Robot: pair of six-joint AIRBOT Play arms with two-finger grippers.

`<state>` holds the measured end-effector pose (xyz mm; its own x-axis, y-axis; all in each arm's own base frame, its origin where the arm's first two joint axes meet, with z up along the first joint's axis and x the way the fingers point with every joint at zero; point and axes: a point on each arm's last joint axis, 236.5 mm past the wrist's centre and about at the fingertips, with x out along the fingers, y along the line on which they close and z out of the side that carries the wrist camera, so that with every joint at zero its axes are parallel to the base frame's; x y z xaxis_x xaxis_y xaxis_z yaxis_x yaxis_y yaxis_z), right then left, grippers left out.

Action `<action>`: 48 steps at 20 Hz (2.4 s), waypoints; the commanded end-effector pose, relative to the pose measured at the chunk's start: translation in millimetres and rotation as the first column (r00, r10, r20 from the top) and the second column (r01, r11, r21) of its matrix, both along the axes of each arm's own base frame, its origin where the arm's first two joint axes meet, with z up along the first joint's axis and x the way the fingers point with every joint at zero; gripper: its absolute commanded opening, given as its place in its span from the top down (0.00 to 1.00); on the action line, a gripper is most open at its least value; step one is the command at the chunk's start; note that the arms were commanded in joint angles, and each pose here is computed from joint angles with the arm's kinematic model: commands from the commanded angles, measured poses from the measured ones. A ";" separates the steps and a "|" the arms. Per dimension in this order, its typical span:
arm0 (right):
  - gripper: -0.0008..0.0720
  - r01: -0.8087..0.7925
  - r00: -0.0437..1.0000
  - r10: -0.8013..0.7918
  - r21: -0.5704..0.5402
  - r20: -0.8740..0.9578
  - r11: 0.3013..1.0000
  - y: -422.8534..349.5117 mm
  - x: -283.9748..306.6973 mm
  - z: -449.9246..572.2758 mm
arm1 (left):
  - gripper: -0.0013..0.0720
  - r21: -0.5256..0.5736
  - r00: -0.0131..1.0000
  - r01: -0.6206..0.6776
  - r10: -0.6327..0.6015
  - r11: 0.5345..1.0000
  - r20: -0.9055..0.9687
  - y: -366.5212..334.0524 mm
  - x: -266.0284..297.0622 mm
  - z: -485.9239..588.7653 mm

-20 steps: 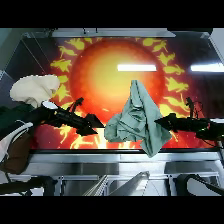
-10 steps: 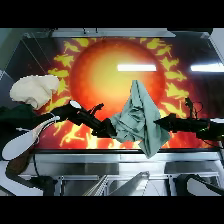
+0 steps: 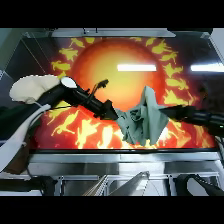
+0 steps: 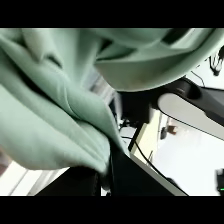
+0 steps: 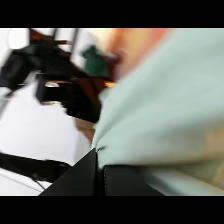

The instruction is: Fold the shirts.

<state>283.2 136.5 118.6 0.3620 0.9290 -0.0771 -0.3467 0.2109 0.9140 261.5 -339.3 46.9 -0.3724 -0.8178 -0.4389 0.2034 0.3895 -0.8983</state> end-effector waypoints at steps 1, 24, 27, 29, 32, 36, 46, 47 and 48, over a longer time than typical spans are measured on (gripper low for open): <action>0.96 -0.056 0.862 -0.022 0.139 0.507 0.989 3.4 -55.5 170.9 | 0.97 -0.180 0.962 0.039 0.012 0.983 0.274 21.3 -15.6 135.1; 0.04 0.290 0.948 -0.316 -0.293 -0.046 0.911 -75.9 85.3 -11.6 | 0.01 -0.159 0.762 -0.588 0.610 0.793 0.218 219.4 108.7 38.3; 0.30 0.175 0.959 -0.247 -0.394 -0.139 0.902 -56.5 74.5 -66.2 | 0.01 -0.121 0.806 -0.564 0.576 0.817 0.135 230.5 96.4 16.4; 0.30 0.096 0.957 -0.201 -0.427 -0.209 0.899 -24.6 68.1 -109.1 | 0.01 -0.001 0.814 -0.566 0.558 0.825 0.161 250.3 90.3 -13.5; 0.12 -0.034 0.933 -0.124 -0.426 -0.338 0.904 35.6 58.3 -164.4 | 0.01 0.157 0.814 -0.578 0.553 0.800 0.179 270.1 88.5 -51.7; 0.12 -0.107 0.861 -0.069 -0.311 -0.505 0.944 113.2 42.5 -216.5 | 0.01 0.243 0.830 -0.558 0.527 0.794 0.184 270.2 92.6 -90.0; 0.44 -0.117 0.842 0.005 -0.173 -0.539 0.978 182.4 62.4 -216.6 | 0.01 0.232 0.864 -0.503 0.478 0.833 0.158 266.2 132.8 -106.5; 0.59 -0.121 0.848 0.013 -0.170 -0.530 0.978 186.4 64.7 -213.9 | 0.04 0.230 0.863 -0.505 0.477 0.832 0.167 267.3 137.3 -105.4; 0.77 -0.120 0.854 0.017 -0.165 -0.520 0.979 189.4 68.0 -209.7 | 0.04 0.227 0.864 -0.503 0.473 0.834 0.174 266.6 141.0 -104.3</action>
